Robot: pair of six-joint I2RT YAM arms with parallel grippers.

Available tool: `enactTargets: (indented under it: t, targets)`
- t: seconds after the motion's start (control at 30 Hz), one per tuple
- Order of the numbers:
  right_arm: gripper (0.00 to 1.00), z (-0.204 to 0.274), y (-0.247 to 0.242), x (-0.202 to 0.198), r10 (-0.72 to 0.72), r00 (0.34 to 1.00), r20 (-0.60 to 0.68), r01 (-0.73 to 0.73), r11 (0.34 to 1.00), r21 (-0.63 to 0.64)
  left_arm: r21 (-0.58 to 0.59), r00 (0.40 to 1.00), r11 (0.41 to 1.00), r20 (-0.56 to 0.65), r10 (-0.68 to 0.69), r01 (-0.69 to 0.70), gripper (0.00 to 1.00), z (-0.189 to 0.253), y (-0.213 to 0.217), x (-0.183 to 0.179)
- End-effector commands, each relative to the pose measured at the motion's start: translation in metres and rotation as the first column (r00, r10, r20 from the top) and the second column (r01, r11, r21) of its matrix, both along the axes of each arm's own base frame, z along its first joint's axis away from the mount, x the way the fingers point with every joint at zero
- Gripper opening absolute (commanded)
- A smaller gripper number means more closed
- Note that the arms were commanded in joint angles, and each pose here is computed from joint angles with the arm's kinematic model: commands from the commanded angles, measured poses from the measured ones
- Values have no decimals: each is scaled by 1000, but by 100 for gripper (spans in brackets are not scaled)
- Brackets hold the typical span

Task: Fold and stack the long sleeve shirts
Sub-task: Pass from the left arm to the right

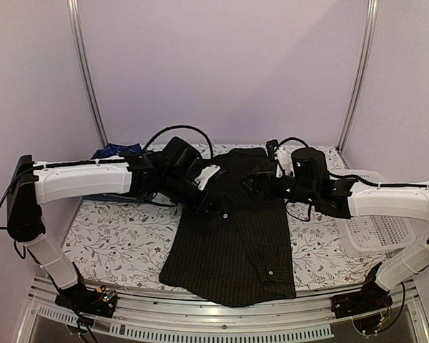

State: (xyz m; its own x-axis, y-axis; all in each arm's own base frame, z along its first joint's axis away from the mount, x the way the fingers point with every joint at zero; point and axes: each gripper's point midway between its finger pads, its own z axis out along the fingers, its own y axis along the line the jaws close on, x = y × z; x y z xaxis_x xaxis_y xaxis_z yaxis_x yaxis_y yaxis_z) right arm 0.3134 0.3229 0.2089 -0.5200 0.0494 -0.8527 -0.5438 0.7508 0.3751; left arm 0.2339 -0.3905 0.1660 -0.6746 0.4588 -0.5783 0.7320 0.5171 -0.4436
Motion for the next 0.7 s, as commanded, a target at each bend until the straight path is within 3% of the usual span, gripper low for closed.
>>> enactTargets:
  t: [0.0,0.17,0.3,0.67]
  targets:
    - [99,-10,-30,2,-118,992,-47,117,993,-8,68,984,983,-59,-168,172,0,-26,-17,-47]
    - [99,-20,-50,-4,-169,981,-91,169,986,-14,119,965,958,-48,-257,261,0,-37,-40,-72]
    - [99,-28,-54,-16,-144,981,-132,144,990,-7,126,963,955,-18,-270,270,0,-38,-52,-69]
    - [93,-48,-34,-67,102,956,-276,-80,993,90,103,959,954,-13,-281,281,0,-50,-61,-68]
